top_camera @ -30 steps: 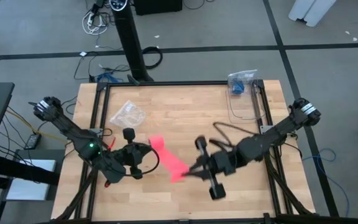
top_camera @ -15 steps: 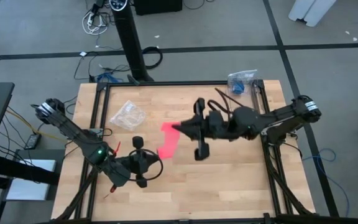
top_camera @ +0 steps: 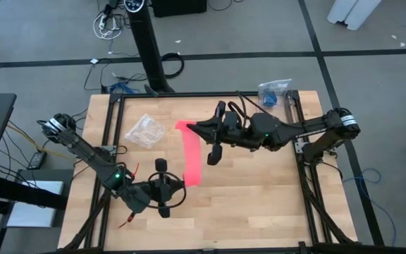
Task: Roll bandage
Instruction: Roll the pink bandage
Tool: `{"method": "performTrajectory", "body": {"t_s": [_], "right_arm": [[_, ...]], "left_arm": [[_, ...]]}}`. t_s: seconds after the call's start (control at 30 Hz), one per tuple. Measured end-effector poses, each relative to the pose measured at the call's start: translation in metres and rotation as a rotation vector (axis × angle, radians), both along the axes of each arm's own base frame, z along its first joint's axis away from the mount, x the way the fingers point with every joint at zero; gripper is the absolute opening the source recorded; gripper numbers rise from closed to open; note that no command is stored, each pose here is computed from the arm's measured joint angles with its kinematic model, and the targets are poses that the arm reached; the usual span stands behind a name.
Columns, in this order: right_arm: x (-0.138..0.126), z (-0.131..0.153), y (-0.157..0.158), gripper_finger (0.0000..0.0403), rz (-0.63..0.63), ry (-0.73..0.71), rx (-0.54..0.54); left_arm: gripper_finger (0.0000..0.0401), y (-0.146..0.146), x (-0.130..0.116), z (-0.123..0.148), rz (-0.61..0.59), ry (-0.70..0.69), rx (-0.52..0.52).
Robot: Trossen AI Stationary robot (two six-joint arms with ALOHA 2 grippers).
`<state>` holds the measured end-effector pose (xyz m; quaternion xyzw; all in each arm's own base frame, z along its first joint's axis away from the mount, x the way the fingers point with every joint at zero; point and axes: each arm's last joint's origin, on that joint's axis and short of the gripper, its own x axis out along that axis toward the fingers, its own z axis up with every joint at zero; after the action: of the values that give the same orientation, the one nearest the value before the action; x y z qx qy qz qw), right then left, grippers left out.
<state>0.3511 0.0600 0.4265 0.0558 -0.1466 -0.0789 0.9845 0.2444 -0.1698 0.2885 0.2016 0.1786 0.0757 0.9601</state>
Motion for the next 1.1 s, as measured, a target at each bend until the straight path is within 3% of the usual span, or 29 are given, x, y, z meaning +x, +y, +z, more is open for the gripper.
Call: {"method": "performTrajectory", "body": {"t_s": [0.13,0.33,0.83,1.1], "right_arm": [[-0.001,0.003,0.001,0.0001,-0.013,-0.025,-0.003],[0.003,-0.009,-0.011,0.0006,-0.061,0.083,0.055],[0.005,-0.046,-0.012,0.0139,-0.095,0.374,0.134],[0.004,-0.055,-0.014,0.0166,-0.087,0.464,0.143]], "left_arm": [[0.0012,-0.001,0.000,0.001,-0.004,-0.011,-0.029],[0.0012,-0.010,0.001,0.012,-0.094,-0.096,-0.055],[0.0012,-0.015,0.001,0.021,-0.145,-0.169,-0.122],[0.0012,-0.016,0.002,0.023,-0.167,-0.186,-0.163]]}}
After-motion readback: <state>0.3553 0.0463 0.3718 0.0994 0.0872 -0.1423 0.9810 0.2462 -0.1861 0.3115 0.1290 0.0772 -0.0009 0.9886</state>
